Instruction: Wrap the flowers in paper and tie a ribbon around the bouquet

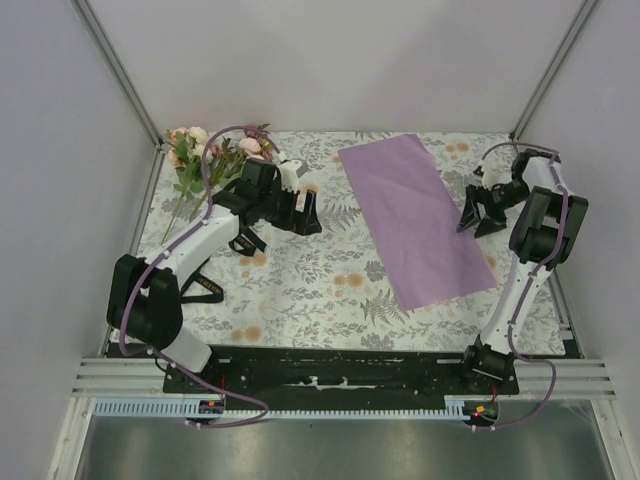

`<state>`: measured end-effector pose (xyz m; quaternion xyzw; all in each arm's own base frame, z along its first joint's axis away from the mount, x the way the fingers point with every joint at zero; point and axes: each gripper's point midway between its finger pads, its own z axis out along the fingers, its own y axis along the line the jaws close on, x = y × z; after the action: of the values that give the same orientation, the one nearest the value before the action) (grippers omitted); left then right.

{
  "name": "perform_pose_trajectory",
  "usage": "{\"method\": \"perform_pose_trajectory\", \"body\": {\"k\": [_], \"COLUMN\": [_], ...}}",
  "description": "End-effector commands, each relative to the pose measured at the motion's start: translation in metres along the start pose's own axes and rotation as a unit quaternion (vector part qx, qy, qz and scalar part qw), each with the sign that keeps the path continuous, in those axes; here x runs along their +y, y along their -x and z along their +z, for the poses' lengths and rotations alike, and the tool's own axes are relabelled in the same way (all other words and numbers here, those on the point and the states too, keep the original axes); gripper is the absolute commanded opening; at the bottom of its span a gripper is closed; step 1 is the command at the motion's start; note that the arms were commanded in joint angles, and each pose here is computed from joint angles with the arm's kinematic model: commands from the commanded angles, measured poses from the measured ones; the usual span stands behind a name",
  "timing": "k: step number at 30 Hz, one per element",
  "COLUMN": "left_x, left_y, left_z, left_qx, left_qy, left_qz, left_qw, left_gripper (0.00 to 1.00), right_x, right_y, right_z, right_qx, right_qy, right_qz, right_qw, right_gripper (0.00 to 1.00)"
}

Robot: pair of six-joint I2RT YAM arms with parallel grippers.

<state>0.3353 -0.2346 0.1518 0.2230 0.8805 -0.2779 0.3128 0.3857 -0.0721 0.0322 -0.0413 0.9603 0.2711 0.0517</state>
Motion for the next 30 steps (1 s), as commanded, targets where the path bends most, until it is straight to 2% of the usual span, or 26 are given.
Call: {"method": "perform_pose_trajectory", "body": {"k": [1,5,7,9,12,15,17,19,21,23,24,26,27,30], "left_x": [-0.003,-0.014,-0.023,-0.037,-0.060,-0.067,-0.068,-0.073,-0.086,-0.096,-0.100,-0.107,-0.121,-0.132], "left_y": [-0.003,-0.008,-0.015,-0.032,-0.070,-0.096,-0.110,-0.112,-0.107,-0.107,-0.111,-0.115,-0.120,-0.116], "left_z": [0.010,0.012,0.012,0.011,0.010,0.002,-0.007,-0.015,-0.021,-0.024,-0.022,-0.020,-0.014,-0.009], "left_qx": [-0.002,-0.012,-0.020,-0.016,-0.003,-0.016,-0.037,-0.084,-0.142,-0.181,-0.190,-0.209,-0.231,-0.259], "left_qy": [-0.029,-0.067,-0.085,-0.097,-0.091,-0.083,-0.067,-0.041,-0.015,0.003,0.008,0.020,0.027,0.036], "left_qz": [-0.030,0.003,0.064,0.162,0.320,0.419,0.491,0.560,0.625,0.660,0.671,0.682,0.690,0.692], "left_qw": [0.999,0.998,0.994,0.982,0.943,0.904,0.868,0.823,0.768,0.729,0.717,0.701,0.686,0.673], "left_gripper": [0.98,0.98,0.92,0.88,0.85,0.76,0.72,0.67,0.63,0.62,0.61,0.61,0.62,0.58], "right_x": [0.085,0.145,0.166,0.177,0.178,0.182,0.189,0.197,0.202,0.206,0.208,0.211,0.208,0.201], "right_y": [-0.028,-0.046,-0.051,-0.056,-0.061,-0.059,-0.061,-0.065,-0.070,-0.073,-0.075,-0.074,-0.074,-0.079], "right_z": [0.022,0.041,0.053,0.063,0.071,0.061,0.053,0.049,0.051,0.053,0.054,0.057,0.069,0.081], "right_qx": [0.060,0.074,0.063,0.055,0.042,-0.001,-0.022,-0.034,-0.043,-0.054,-0.053,-0.054,-0.044,-0.029], "right_qy": [0.122,0.192,0.223,0.240,0.228,0.209,0.210,0.219,0.225,0.229,0.234,0.239,0.236,0.228], "right_qz": [0.015,0.052,0.071,0.097,0.100,0.063,0.053,0.053,0.052,0.039,0.053,0.052,0.052,0.061], "right_qw": [0.991,0.977,0.970,0.964,0.968,0.976,0.976,0.974,0.972,0.971,0.969,0.968,0.969,0.971], "right_gripper": [0.81,0.79,0.78,0.76,0.67,0.58,0.54,0.54,0.53,0.53,0.51,0.47,0.43,0.40]}}
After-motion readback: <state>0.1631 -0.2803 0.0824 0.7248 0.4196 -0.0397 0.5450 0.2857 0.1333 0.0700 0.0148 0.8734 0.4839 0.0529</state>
